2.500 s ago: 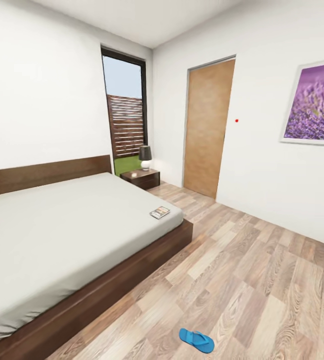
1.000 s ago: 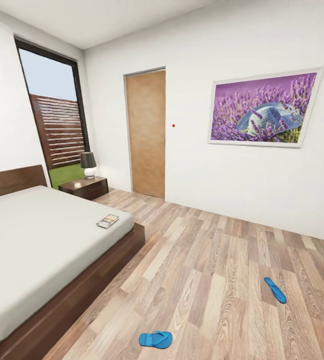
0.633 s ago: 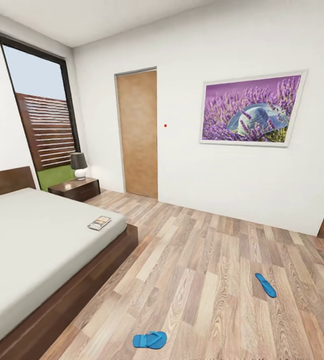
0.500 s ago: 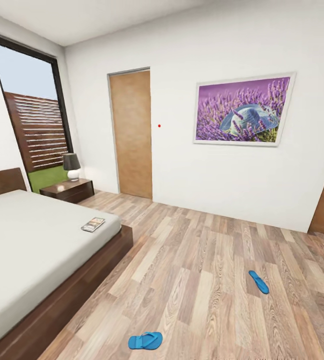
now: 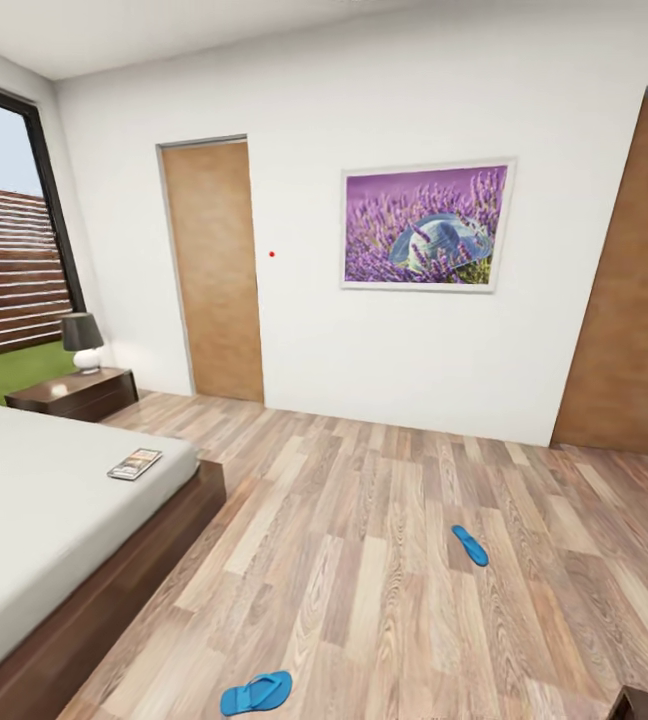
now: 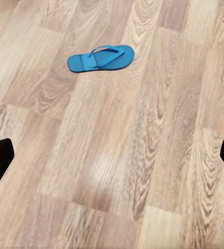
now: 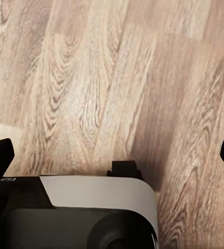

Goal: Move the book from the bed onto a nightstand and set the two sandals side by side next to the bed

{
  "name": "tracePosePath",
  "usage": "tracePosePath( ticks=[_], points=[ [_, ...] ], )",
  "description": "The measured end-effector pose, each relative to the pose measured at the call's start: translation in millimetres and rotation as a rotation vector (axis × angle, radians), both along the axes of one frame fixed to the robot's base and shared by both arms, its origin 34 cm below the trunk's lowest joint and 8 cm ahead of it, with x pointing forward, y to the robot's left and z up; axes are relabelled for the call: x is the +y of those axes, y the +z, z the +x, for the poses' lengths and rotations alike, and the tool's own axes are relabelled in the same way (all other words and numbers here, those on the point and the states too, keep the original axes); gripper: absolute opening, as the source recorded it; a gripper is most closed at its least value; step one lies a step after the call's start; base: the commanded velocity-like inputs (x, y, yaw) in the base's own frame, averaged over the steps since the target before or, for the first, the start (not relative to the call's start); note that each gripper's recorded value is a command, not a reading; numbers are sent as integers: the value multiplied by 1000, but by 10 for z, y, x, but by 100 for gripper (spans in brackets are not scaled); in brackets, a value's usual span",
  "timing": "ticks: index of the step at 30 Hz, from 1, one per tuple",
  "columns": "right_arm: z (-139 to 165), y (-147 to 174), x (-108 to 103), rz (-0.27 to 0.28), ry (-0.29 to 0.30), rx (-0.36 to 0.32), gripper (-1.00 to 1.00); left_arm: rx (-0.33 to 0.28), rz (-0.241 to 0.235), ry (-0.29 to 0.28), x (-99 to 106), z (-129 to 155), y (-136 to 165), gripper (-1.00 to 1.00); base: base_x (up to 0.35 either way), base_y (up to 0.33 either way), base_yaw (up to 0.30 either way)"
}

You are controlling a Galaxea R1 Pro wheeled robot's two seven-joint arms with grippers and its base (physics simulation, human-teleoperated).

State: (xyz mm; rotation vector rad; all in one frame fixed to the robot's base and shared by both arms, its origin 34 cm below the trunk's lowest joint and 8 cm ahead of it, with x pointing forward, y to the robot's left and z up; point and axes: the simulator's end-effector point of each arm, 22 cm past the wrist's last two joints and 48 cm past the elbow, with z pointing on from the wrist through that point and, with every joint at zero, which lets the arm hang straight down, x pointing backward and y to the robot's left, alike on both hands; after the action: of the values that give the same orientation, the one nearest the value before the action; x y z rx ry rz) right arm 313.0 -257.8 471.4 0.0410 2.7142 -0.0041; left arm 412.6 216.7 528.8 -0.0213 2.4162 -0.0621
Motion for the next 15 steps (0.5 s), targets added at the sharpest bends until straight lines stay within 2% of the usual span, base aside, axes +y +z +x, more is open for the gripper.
tracePosePath(
  ticks=[15],
  points=[
    [26,13,-5,0,0,-8,100,-7,2,1,9,20,19,100,0,0,-295]
  ],
)
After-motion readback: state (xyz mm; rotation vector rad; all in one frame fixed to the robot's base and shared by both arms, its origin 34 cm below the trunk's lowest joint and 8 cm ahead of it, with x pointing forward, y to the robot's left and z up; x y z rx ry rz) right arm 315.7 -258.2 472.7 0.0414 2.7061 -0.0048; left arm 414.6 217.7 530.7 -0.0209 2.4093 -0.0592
